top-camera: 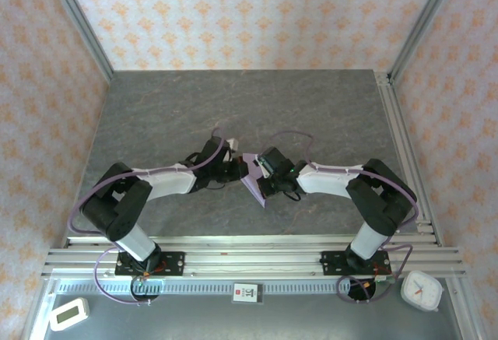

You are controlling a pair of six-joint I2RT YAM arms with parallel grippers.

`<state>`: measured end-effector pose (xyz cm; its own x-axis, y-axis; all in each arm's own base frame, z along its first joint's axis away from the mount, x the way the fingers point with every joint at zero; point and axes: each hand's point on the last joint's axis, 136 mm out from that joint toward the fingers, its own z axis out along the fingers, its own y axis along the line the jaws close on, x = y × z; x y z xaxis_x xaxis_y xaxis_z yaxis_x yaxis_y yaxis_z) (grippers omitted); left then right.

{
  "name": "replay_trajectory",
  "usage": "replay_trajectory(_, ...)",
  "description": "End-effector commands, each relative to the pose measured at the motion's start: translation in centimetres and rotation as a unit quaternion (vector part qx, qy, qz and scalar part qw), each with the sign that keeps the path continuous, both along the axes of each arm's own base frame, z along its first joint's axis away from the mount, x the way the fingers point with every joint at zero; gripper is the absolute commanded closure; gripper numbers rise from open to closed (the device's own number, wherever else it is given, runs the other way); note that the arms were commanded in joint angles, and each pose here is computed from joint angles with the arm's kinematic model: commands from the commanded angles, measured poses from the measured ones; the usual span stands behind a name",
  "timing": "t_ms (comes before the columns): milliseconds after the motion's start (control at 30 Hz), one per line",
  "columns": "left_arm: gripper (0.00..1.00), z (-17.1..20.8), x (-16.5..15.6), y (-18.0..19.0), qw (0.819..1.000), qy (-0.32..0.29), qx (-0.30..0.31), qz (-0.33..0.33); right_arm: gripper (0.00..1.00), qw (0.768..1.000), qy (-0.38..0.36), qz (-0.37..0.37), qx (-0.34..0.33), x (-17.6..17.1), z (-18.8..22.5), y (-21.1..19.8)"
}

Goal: Fold a paper plane with a square sheet of paper (pick it up from the middle)
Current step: Third fold the triangle at the center of the table.

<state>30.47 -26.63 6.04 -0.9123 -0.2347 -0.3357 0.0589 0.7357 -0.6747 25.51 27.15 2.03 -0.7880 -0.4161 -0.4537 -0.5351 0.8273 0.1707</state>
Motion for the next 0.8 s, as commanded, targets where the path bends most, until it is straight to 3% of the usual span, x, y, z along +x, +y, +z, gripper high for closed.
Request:
replay_trajectory(0,1.00,0.9,-0.3,-1.8,0.999,-0.003,-0.038,-0.005,1.00,0.999,0.030,-0.006,-0.026,-1.1,-2.2,-1.3)
replay_trajectory(333,1.00,-0.2,-0.4,-3.2,0.999,0.006,-0.033,-0.008,1.00,0.999,0.033,-0.003,-0.027,-1.2,-2.3,-1.3)
replay_trajectory(767,1.00,-6.1,-1.3,0.7,0.994,0.059,0.071,0.052,1.00,0.999,0.037,0.000,-0.024,-1.4,-2.4,-1.2)
